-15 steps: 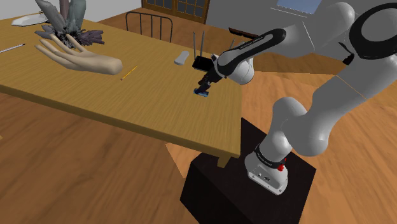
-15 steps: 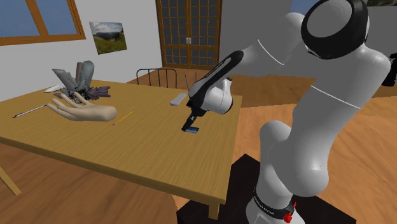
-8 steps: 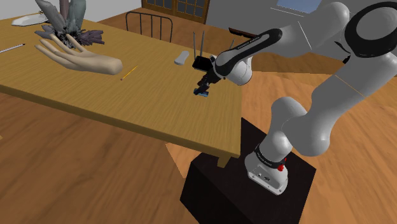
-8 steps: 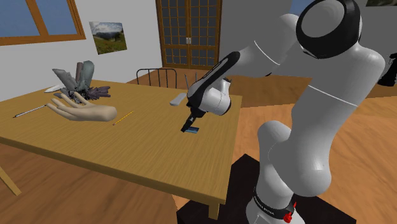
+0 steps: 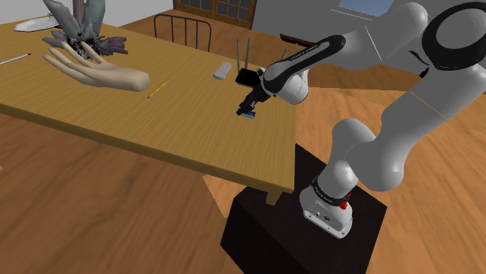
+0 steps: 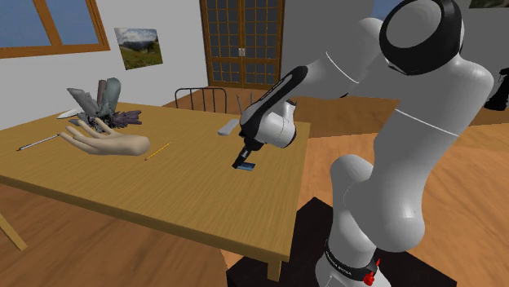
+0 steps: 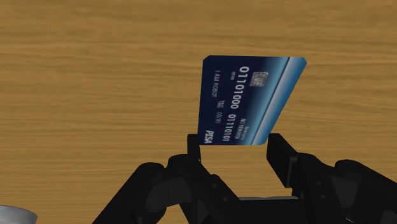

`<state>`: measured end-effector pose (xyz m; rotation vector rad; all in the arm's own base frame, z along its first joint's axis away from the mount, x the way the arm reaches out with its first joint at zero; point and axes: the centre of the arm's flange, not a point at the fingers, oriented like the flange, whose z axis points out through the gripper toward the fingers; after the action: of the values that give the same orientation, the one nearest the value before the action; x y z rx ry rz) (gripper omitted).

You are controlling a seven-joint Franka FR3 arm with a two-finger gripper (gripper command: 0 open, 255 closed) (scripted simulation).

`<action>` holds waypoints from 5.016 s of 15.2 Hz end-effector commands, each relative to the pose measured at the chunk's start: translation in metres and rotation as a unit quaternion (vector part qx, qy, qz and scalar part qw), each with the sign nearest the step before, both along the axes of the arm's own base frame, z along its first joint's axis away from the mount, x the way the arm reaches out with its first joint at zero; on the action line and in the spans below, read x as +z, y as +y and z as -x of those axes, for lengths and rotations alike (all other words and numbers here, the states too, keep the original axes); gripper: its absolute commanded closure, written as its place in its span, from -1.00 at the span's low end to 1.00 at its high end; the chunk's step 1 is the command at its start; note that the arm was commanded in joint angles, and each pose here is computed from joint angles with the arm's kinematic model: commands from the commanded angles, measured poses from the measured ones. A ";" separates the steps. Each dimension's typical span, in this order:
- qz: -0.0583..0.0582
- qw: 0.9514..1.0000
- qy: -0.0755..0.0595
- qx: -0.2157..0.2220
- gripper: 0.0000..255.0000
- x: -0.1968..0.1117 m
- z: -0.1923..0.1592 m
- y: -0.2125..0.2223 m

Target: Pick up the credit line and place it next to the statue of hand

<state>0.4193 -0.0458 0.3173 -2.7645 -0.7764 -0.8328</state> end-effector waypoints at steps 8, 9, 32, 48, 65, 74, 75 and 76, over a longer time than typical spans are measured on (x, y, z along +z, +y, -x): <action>0.000 1.000 0.000 0.000 1.00 0.026 0.000 0.000; 0.000 1.000 0.000 0.000 1.00 0.032 0.000 0.000; 0.000 1.000 0.000 0.000 1.00 0.153 0.000 0.000; 0.000 1.000 0.000 0.000 1.00 0.204 -0.035 0.071; 0.000 1.000 0.000 0.000 1.00 0.205 -0.136 0.272; 0.000 1.000 0.000 0.000 1.00 0.206 -0.189 0.378; 0.000 1.000 0.000 0.000 1.00 0.206 -0.195 0.390; 0.000 1.000 0.000 0.000 1.00 0.206 -0.201 0.401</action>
<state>0.6153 0.3440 0.5239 -2.7641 -0.7773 -0.8323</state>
